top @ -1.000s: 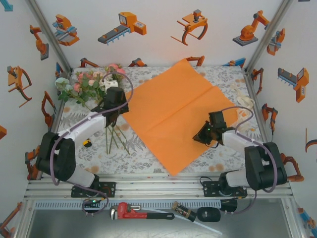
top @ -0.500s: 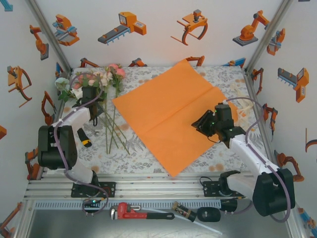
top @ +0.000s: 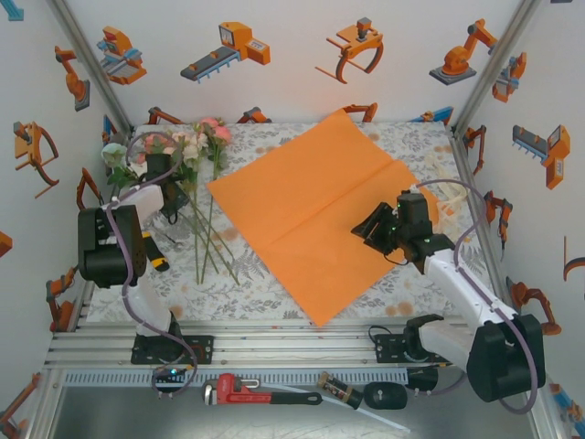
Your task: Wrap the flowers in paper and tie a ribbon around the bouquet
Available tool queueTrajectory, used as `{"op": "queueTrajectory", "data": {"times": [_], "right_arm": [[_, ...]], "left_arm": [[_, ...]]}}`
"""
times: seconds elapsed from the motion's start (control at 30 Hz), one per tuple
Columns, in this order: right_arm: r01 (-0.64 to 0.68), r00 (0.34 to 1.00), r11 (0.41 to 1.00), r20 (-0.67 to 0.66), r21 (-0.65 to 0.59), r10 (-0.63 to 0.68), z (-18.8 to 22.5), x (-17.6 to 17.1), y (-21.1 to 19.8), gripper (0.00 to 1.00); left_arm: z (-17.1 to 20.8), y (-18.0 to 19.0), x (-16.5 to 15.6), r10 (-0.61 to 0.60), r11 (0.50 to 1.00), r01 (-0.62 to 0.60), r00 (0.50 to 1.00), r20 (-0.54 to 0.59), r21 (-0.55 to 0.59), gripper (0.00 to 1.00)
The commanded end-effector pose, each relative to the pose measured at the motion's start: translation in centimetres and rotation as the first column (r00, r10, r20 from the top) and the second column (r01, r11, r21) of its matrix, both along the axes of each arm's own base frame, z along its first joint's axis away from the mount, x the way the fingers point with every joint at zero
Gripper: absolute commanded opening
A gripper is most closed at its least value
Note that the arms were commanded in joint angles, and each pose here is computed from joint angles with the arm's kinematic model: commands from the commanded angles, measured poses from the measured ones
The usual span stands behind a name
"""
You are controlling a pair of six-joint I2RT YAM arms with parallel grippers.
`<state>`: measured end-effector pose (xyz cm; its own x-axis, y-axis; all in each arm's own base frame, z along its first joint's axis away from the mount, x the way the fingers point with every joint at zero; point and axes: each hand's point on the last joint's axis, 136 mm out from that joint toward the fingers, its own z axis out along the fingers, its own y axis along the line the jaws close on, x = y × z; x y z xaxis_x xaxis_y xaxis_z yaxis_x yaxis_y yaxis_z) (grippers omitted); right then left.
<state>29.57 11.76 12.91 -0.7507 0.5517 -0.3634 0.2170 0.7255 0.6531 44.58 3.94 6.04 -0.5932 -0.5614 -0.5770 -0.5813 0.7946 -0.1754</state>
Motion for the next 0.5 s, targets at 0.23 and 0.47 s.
{"op": "queueTrajectory", "data": {"times": [0.23,0.47], "right_arm": [[-0.003,0.997,1.000,0.076,-0.010,0.003,3.1,-0.1,-0.2,0.51],[0.003,0.995,1.000,0.101,-0.019,-0.001,4.1,0.0,-0.4,0.51]], "left_arm": [[-1.8,-0.2,-0.2,0.021,0.999,-0.025,0.995,-0.099,-0.035,0.33],[1.4,0.4,-0.4,0.016,1.000,-0.016,0.998,-0.053,0.010,0.04]]}}
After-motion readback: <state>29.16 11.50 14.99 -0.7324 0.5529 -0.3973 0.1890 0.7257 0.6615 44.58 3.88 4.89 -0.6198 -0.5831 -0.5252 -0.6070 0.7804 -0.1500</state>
